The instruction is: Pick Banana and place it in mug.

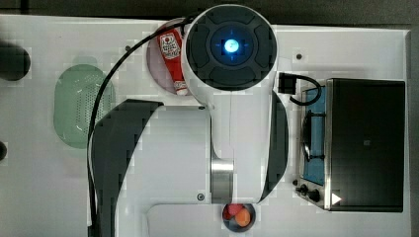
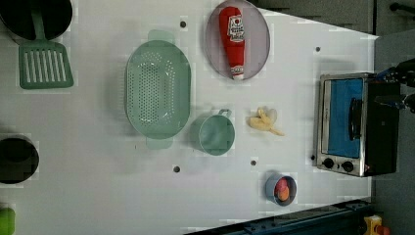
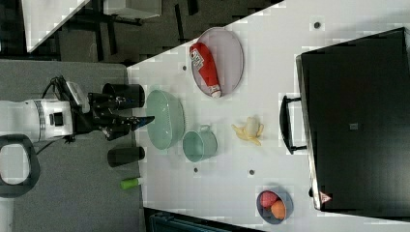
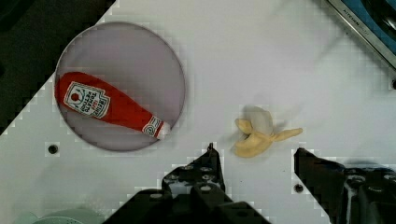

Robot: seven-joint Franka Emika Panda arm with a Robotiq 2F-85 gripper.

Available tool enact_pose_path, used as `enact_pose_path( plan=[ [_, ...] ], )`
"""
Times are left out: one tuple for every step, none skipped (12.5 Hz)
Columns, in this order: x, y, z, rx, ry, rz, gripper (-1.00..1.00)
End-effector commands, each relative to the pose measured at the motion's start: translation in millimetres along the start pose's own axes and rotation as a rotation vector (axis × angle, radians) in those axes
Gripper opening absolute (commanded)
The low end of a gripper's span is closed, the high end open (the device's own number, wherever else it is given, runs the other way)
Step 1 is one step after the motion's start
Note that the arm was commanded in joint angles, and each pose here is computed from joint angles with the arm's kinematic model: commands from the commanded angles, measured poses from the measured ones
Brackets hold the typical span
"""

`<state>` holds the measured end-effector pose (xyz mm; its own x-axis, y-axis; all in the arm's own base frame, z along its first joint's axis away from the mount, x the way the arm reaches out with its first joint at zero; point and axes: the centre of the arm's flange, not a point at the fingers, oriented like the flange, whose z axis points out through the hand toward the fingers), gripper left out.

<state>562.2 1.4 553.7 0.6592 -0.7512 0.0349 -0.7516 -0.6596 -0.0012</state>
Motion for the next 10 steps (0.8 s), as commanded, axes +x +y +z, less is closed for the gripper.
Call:
enact_pose_path(
  plan=[
    [-78,129,-73,-0.040,-0.020,0.031,0.76],
    [-78,128,-65,-0.051,-0.030,0.030,0.98],
    [-76,125,-51,-0.065,-0.042,0.029,1.00],
    [-73,121,-35,-0.071,-0.047,0.027,1.00],
    [-69,115,-15,-0.070,-0.045,0.024,1.00],
    [-65,109,7,-0.062,-0.038,0.022,1.00],
    [-61,103,31,-0.055,-0.032,0.019,1.00],
    [-59,98,58,-0.051,-0.029,0.016,1.00],
    [-57,94,84,-0.045,-0.024,0.012,1.00],
    [-56,91,107,-0.034,-0.015,0.010,1.00]
  ],
)
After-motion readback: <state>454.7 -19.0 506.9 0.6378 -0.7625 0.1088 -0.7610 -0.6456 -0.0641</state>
